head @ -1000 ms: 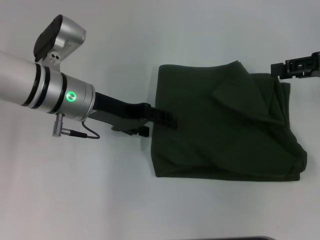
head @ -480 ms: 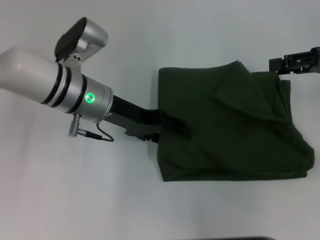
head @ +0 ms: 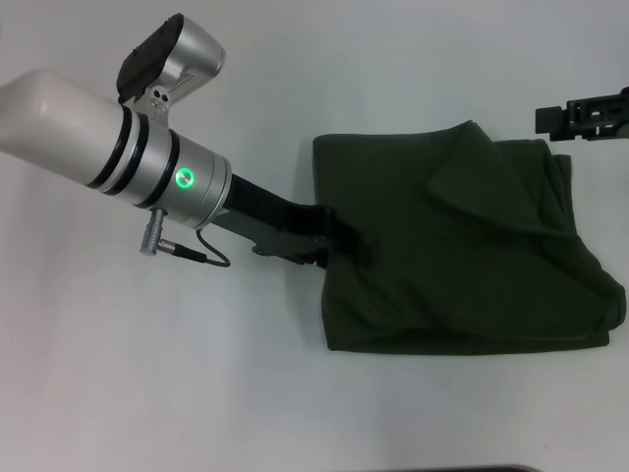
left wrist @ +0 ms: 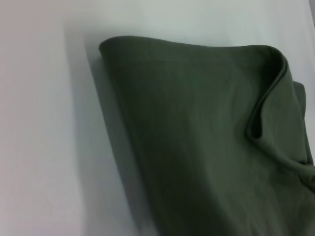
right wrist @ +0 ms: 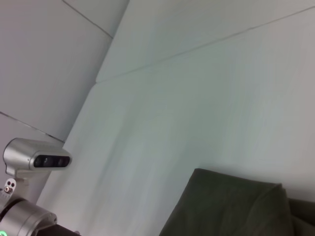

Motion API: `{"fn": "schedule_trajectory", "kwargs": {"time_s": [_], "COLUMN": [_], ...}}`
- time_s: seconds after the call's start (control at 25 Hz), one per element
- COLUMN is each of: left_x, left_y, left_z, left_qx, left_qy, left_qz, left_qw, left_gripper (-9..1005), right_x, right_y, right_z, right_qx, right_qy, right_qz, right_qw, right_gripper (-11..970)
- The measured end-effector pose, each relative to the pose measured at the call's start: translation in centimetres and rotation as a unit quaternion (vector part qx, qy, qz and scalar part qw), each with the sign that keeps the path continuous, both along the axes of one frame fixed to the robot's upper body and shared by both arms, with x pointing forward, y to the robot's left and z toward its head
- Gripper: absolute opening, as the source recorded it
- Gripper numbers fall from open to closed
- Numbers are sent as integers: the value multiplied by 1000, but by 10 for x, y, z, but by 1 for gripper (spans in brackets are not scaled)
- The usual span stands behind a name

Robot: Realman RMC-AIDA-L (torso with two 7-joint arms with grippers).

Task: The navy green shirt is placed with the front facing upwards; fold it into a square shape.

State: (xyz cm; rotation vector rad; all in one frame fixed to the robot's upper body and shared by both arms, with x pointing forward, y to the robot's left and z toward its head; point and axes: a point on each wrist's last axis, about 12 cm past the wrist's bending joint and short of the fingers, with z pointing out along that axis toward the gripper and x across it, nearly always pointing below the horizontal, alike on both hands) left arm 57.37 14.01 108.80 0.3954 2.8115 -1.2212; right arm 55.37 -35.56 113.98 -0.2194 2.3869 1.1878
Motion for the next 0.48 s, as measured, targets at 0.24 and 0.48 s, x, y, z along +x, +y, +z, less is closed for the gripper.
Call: {"fn": "schedule_trajectory", "kwargs": {"time_s": [0.24,0.48], "left_x": [0,-9], "left_y": [-3,10], "left_z": [1,7], "left_qx": [-1,-26], "left_qy": [2,25], "left_qz": [-1,-15], "left_qw": [1000,999], "left_gripper": [331,239], "right_x": [0,0], "right_y": [0,0], "right_z": [0,1], "right_qx": [1,0], "right_qy": [-1,-1], "right_qz": [0,0], "right_qw": [1000,1000], "right_gripper": [561,562]}}
